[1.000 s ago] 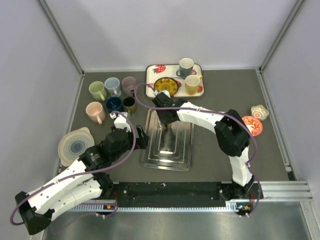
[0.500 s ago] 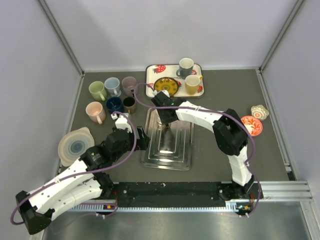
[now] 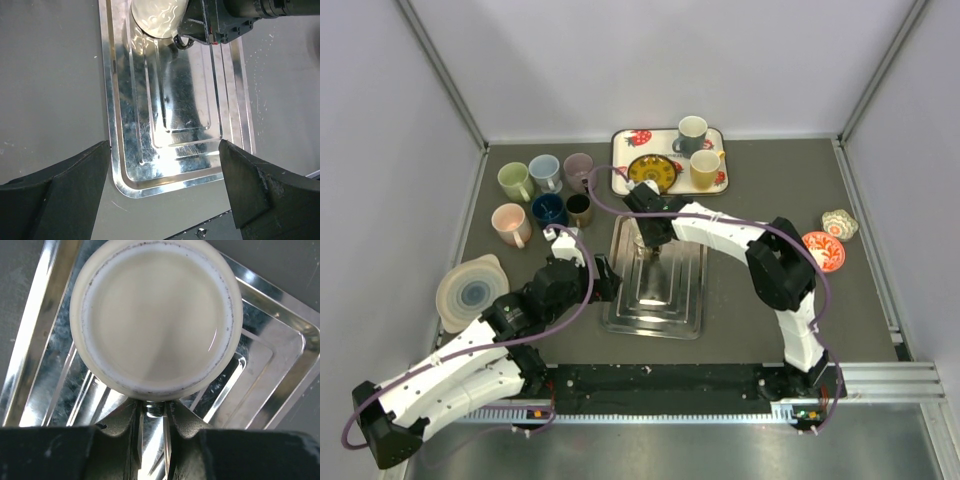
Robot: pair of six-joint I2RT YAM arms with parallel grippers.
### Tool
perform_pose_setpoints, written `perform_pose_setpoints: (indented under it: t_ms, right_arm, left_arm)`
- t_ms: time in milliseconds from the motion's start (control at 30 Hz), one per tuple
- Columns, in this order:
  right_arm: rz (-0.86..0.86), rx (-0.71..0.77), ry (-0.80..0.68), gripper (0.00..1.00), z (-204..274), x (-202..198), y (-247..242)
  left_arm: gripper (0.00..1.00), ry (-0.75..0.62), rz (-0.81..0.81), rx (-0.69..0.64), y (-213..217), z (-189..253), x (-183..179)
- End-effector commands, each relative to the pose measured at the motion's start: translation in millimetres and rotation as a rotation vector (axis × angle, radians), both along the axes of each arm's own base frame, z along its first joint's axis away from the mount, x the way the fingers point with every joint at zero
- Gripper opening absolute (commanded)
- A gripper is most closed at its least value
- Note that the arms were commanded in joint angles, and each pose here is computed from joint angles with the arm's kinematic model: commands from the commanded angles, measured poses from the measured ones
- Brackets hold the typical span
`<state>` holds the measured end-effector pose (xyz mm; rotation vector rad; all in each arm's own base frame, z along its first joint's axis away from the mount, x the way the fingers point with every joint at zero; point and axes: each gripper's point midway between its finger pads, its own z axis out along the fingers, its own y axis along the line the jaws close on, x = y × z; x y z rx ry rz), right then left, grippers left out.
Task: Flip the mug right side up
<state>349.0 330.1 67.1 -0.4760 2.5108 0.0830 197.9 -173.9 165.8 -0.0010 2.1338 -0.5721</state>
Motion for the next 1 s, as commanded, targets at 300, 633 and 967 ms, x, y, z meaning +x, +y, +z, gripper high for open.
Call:
perform_pose_setpoints:
  t_ms: [300,633,967]
  right_arm:
    - [-0.013,0.180,-0.141,0.00,103,-40,-30]
    - [0.058,0.610,-0.270,0.00,192,-103,-49]
    - [0.125,1.093,-0.328,0.00,250,-152,-62]
  left_arm:
    - [0.93,-0.025,-0.029,-0.121,-23,8,6]
    - [0.90,-0.058,-0.284,-0.420,-88,45,-9]
    - [0.83,-0.221,-0.569,-0.763,-125,109,-43]
